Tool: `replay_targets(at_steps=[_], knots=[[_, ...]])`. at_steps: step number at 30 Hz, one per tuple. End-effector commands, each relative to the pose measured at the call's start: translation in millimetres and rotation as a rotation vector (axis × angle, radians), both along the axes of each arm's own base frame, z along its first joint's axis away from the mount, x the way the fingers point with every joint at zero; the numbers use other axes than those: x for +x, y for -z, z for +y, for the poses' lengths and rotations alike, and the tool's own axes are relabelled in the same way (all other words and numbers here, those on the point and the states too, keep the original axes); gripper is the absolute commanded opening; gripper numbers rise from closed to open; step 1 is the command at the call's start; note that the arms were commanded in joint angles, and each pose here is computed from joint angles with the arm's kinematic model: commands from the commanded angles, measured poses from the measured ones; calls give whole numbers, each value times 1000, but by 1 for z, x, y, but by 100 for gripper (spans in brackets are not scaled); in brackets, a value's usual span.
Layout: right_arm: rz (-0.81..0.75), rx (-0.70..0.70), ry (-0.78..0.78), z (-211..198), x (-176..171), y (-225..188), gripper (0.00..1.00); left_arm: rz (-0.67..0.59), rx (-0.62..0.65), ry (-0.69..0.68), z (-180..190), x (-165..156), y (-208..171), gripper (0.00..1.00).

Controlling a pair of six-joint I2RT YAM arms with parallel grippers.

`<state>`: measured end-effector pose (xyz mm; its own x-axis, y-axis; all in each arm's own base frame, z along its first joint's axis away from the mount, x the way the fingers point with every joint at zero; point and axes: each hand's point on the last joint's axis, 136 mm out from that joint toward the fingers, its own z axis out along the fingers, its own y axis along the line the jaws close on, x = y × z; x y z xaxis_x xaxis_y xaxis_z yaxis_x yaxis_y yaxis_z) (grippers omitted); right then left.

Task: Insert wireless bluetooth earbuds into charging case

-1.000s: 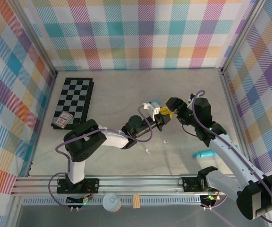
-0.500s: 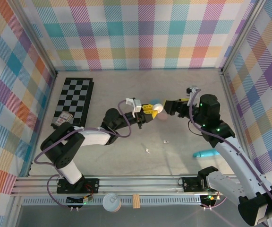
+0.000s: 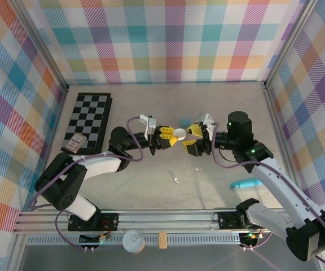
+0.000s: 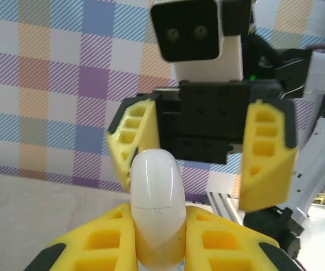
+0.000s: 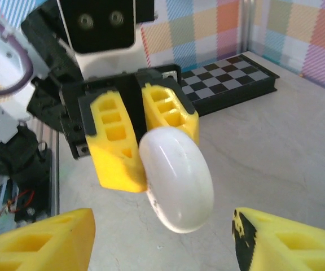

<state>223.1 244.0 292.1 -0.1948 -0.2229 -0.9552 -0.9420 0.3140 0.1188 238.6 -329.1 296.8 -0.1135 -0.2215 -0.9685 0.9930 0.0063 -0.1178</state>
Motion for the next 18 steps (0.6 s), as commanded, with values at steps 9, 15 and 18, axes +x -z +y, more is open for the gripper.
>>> replay_targets(at_steps=[9, 15, 18], knots=[[-98, 58, -178, 17, -11, -30, 40, -39, -17, 104, 11, -29, -15, 19], [-71, 57, -212, 18, -15, -30, 27, -42, -17, 105, 11, -29, -15, 19], [-60, 52, -223, 19, -17, -28, 19, -49, -23, 100, 12, -30, -18, 19]])
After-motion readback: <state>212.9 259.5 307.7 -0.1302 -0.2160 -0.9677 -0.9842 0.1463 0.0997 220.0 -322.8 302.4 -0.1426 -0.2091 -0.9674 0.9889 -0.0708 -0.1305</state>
